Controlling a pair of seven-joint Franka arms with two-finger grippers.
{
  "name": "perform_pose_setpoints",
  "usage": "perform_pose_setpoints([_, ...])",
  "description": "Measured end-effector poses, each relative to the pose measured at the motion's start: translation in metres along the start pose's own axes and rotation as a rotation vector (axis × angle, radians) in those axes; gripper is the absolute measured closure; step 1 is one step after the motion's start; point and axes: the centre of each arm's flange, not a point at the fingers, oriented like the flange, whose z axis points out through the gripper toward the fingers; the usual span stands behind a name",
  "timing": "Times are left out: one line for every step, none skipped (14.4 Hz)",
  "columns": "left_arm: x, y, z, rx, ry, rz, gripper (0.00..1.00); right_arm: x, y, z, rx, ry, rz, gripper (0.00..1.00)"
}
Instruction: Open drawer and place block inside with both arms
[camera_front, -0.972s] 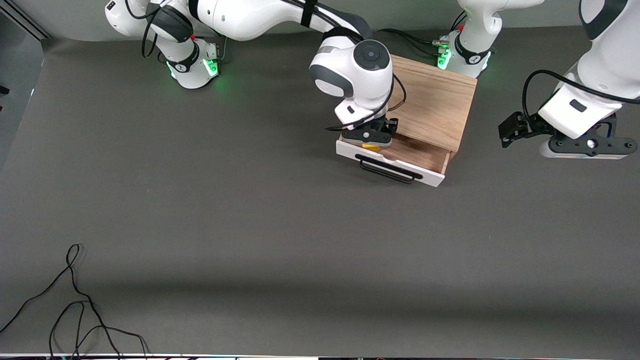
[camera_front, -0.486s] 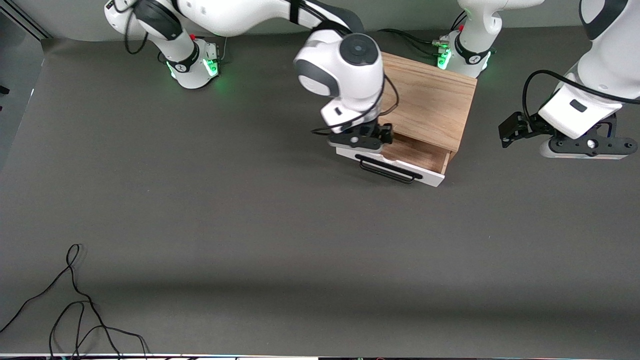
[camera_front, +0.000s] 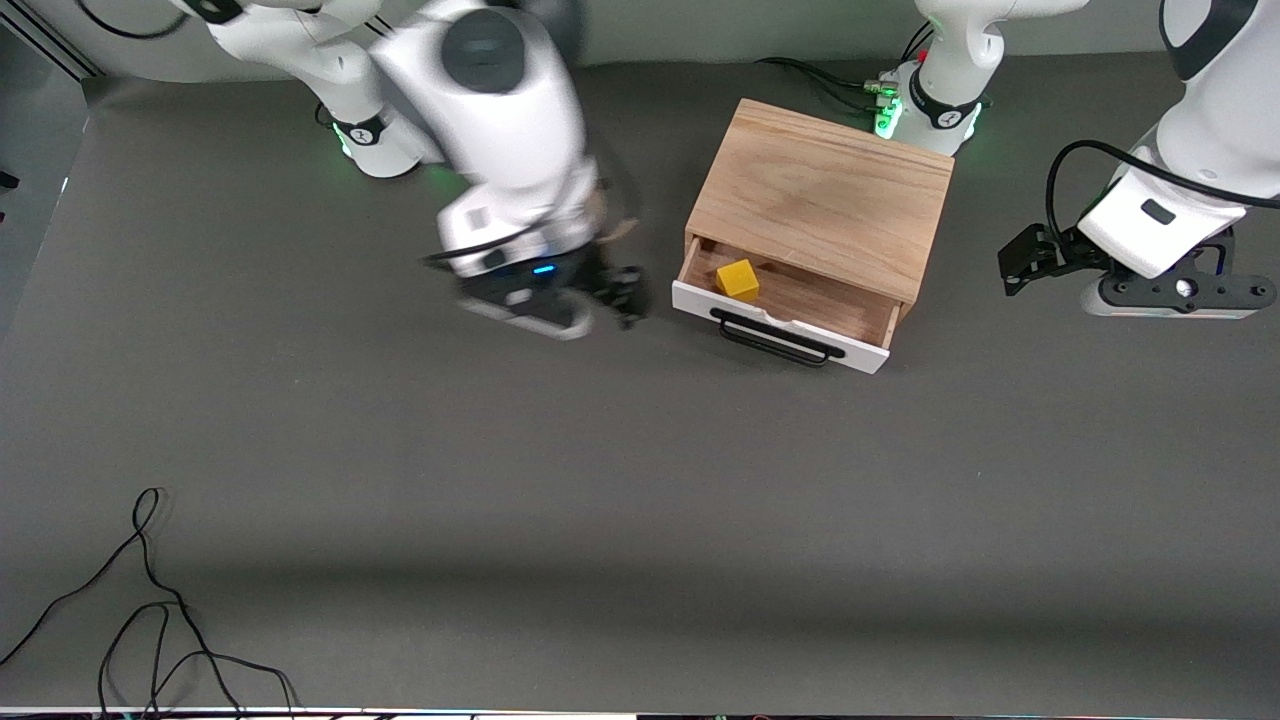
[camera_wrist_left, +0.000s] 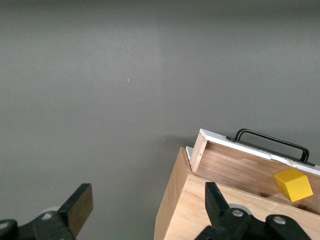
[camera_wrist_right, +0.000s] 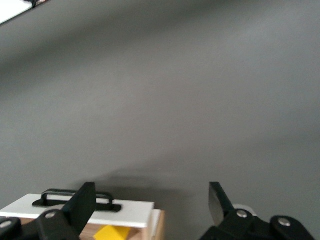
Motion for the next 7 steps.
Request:
perform_pose_setpoints([0.000,0.000,0.000,0.000,0.000,0.000,0.00,0.025,0.026,-0.012,0.001,-0.001,-0.015,0.00])
perform_pose_setpoints([0.000,0.000,0.000,0.000,0.000,0.000,0.00,0.044,0.051,-0.021,-0.003,0.003,-0.038,0.00])
perform_pose_setpoints([0.000,0.000,0.000,0.000,-0.001,0.000,0.00,0.060,0.075,-0.028,-0.004,0.000,-0.065,0.00])
perform_pose_setpoints([0.000,0.000,0.000,0.000,-0.001,0.000,0.00,0.073,0.100,-0.035,0.007,-0.015,-0.093,0.00])
perform_pose_setpoints([0.000,0.000,0.000,0.000,-0.001,0.000,0.00,0.087,0.127,-0.043,0.024,-0.028,-0.115,0.00])
perform_pose_setpoints([0.000,0.000,0.000,0.000,-0.001,0.000,0.00,0.102,0.159,-0.052,0.038,-0.032,-0.132,0.00])
perform_pose_setpoints([0.000,0.000,0.000,0.000,-0.002,0.000,0.00,0.115,0.194,-0.060,0.044,-0.029,-0.149,0.00])
